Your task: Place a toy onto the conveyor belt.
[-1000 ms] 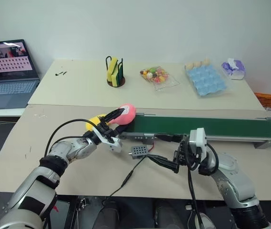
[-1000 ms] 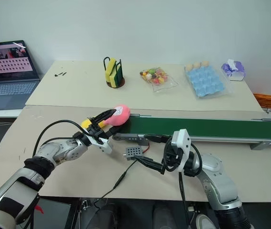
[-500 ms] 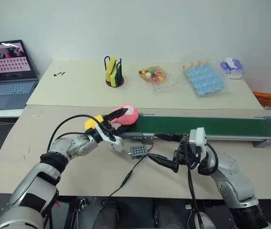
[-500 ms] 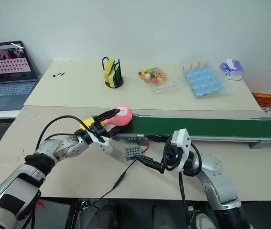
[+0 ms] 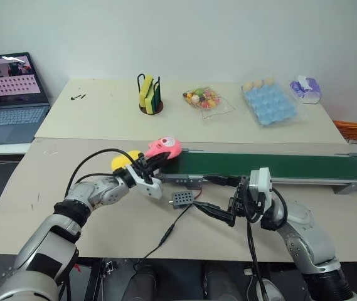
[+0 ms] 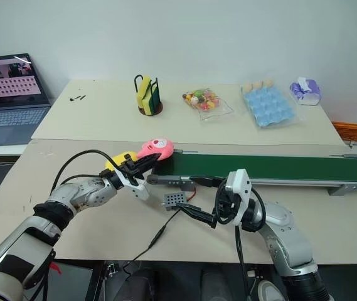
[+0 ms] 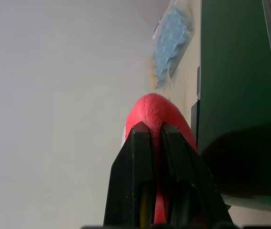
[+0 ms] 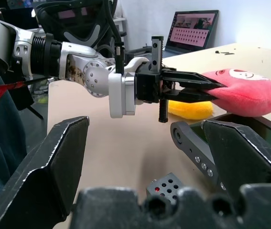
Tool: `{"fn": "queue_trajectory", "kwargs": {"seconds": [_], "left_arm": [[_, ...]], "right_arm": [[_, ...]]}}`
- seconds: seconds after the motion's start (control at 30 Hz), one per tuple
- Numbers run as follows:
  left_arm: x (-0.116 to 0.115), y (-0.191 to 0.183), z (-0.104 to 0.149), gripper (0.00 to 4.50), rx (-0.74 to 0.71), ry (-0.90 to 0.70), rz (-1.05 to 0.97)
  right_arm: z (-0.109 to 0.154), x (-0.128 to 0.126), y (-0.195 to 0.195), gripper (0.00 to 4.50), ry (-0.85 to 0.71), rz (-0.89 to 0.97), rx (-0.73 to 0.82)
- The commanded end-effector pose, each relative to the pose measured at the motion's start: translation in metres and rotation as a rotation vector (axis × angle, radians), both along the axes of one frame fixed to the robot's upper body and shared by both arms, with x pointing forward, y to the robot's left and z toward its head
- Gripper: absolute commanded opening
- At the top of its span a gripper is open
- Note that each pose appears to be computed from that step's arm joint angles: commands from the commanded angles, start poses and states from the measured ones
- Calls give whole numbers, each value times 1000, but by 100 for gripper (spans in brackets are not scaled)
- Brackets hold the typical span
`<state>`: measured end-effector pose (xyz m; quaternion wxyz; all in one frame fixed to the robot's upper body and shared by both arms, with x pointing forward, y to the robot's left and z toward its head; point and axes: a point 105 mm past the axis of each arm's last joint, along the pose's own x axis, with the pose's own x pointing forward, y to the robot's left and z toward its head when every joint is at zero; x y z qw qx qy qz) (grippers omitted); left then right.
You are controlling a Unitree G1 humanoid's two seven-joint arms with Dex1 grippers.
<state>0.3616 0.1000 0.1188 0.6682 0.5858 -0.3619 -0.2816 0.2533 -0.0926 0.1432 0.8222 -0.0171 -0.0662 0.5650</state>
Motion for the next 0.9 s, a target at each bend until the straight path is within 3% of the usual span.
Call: {"fn": "queue_trajectory", "kwargs": {"seconds": [0.03,0.4,0.5,0.67,0.73,0.9], "left_arm": [[-3,-8,22,22,-32,-89,-47],[-11,-23,15,22,-7,-58,-121],[-10,-21,13,101,-26,-8,-121],[-10,-22,19,299,-46,-12,-130],[-12,-23,17,358,-38,-4,-137],[-14,-25,19,358,-54,5,-149]], "right_arm": [[12,0,0,450,-64,-5,12],[13,0,-1,450,-68,-16,13],[13,0,-2,450,-70,-21,11],[12,1,-2,450,-67,-24,9],[12,2,-1,450,-68,-24,8],[12,2,-1,450,-67,-23,10]]}}
